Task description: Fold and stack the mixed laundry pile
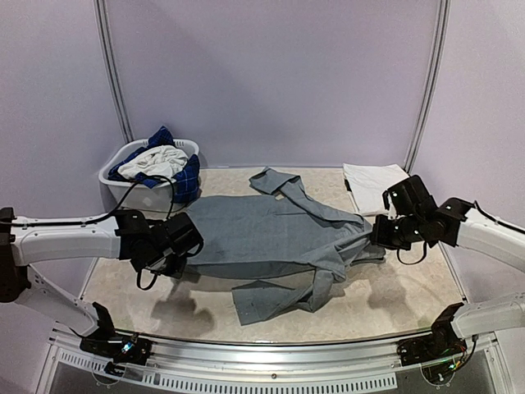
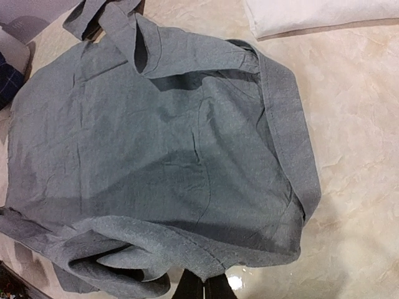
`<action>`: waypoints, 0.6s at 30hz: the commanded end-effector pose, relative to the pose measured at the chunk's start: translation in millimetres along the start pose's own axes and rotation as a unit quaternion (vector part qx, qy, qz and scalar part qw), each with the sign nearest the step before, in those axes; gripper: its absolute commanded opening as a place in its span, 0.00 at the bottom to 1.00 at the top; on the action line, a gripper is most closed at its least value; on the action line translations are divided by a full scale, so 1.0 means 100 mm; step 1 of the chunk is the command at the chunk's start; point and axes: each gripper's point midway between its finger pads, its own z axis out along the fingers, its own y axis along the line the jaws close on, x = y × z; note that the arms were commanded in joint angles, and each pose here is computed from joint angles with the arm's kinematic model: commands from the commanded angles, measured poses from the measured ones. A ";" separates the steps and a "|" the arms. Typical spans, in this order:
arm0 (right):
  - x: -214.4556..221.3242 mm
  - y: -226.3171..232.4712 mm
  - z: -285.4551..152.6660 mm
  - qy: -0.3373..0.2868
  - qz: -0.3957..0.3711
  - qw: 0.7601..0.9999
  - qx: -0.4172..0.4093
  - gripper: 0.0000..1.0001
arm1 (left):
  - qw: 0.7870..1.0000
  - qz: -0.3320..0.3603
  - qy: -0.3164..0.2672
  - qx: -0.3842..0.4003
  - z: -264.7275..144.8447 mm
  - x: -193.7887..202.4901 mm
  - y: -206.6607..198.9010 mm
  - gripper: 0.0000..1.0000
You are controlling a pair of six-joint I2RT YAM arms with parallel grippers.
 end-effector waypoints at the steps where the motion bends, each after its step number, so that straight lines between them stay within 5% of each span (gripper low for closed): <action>1: -0.21 0.02 0.13 -0.012 -0.010 1.000 0.010 0.01 | 1.000 0.001 0.024 -0.015 0.12 -0.04 0.07 0.02; 10: -0.21 -0.09 0.48 0.029 -0.016 0.998 0.056 0.02 | 0.998 0.013 0.057 -0.015 0.41 -0.09 -0.03 0.00; 18: 0.04 -0.03 0.43 0.073 -0.029 0.997 0.015 0.03 | 0.997 0.038 0.055 0.029 0.34 -0.23 -0.21 0.00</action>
